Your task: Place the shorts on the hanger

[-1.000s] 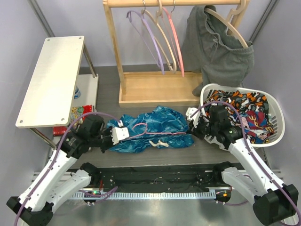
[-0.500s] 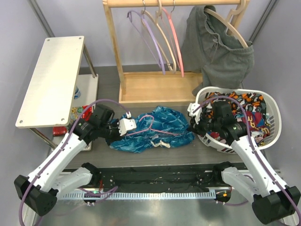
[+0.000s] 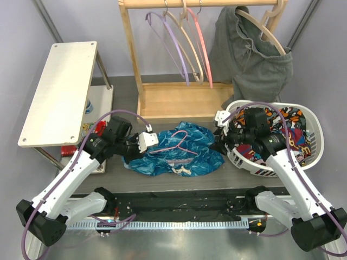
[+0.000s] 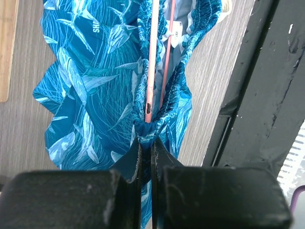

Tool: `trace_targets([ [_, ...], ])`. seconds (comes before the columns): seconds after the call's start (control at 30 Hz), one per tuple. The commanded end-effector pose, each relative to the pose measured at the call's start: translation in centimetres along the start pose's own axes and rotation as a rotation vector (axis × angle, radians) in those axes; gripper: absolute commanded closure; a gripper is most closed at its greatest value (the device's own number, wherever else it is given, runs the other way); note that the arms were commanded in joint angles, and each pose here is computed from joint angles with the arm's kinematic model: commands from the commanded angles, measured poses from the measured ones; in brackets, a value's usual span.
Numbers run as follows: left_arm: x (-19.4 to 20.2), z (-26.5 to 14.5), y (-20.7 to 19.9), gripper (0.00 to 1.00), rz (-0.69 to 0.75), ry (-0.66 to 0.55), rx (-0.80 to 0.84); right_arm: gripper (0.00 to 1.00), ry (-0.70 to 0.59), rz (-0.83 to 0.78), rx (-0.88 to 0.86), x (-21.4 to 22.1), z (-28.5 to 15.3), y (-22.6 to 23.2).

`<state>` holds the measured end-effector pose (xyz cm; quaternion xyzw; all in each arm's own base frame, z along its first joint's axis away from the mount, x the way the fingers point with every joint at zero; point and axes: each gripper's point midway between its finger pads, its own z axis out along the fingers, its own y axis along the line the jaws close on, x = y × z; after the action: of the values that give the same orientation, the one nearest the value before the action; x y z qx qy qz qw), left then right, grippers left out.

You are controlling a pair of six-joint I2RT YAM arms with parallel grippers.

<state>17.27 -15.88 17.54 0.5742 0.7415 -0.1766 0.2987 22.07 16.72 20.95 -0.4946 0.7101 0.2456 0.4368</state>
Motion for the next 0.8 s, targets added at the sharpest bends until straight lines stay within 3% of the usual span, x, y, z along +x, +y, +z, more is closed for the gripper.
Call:
trace_targets([
  [0.0,-2.3,-0.5,0.0,1.00,0.010,-0.098,-0.003,0.31,-0.130,-0.083,-0.070,-3.6,1.3,1.0],
  [0.23,-2.6,-0.4,-0.1,1.00,0.022,-0.112,0.009,0.25,-0.286,-0.215,-0.112,-4.6,6.1,3.0],
  [0.5,-2.0,0.1,-0.3,1.00,0.019,-0.110,0.011,0.35,-0.308,-0.246,-0.207,-5.8,11.3,4.2],
  [0.6,-2.2,0.0,-0.1,1.00,0.012,-0.119,-0.003,0.50,-0.302,-0.245,-0.249,-6.0,12.3,5.1],
  [0.63,-2.3,0.0,0.1,1.00,-0.003,-0.126,-0.013,0.62,-0.296,-0.243,-0.255,-5.8,12.5,5.3],
  [0.7,-2.2,0.0,0.0,1.00,-0.007,-0.125,-0.012,0.75,-0.278,-0.244,-0.260,-5.2,12.7,5.5],
  [0.77,-2.2,-0.3,-0.2,1.00,-0.012,-0.132,-0.015,0.99,-0.240,-0.228,-0.246,-4.7,12.5,5.2],
])
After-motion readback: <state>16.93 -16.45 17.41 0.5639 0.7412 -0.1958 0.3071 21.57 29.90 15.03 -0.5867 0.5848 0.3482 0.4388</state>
